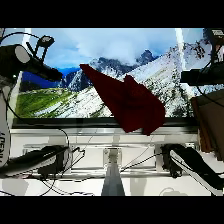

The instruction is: Fold the clothes and pants, and hang the long-sleeved shirts on hangers.

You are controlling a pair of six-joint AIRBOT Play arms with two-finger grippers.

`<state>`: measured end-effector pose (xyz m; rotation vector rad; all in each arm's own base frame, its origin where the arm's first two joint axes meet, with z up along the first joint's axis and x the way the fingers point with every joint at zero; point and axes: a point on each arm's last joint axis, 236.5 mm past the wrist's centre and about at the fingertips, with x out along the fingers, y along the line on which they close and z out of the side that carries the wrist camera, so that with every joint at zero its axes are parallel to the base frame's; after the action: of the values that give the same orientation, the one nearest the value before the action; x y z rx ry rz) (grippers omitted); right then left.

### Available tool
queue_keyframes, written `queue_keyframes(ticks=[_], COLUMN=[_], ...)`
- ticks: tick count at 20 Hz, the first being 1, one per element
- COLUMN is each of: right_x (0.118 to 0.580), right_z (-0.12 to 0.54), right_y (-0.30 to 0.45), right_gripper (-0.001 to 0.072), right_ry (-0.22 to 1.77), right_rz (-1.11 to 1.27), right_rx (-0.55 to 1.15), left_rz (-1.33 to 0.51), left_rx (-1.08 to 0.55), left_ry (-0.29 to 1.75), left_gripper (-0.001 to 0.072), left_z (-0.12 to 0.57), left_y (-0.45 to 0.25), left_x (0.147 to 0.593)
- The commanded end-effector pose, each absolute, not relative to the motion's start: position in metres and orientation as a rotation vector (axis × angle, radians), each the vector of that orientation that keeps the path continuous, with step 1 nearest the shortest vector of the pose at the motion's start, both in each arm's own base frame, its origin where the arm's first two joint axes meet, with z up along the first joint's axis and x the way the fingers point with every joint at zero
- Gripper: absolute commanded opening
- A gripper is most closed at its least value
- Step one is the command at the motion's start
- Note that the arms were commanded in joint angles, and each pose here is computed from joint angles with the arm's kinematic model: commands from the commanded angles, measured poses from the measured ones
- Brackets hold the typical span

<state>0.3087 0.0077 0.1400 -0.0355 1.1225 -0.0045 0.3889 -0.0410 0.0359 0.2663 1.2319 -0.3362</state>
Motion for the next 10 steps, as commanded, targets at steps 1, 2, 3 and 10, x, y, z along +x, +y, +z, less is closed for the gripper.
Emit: queue_keyframes(ticks=[1,2,3,10], right_x=[0.3087,0.3087,0.3087,0.3148], right_z=[0.1398,0.1398,0.1398,0.1429], right_y=[0.008,0.008,0.0079,0.0055], right_gripper=[0.0013,0.0013,0.0013,0.0013], right_ry=[1.123,1.123,1.123,1.095], right_rz=[-0.004,-0.004,-0.004,-0.01], right_rx=[-0.036,-0.036,-0.036,-0.047], left_rz=[-0.335,-0.335,-0.336,-0.336], left_rx=[0.266,0.266,0.266,0.267], left_ry=[1.231,1.231,1.231,1.232], left_gripper=[0.0115,0.0115,0.0115,0.0115], left_z=[0.0362,0.0362,0.0362,0.0362], left_y=[-0.0405,-0.0405,-0.0405,-0.0405], left_x=[0.3889,0.3889,0.3889,0.3888])
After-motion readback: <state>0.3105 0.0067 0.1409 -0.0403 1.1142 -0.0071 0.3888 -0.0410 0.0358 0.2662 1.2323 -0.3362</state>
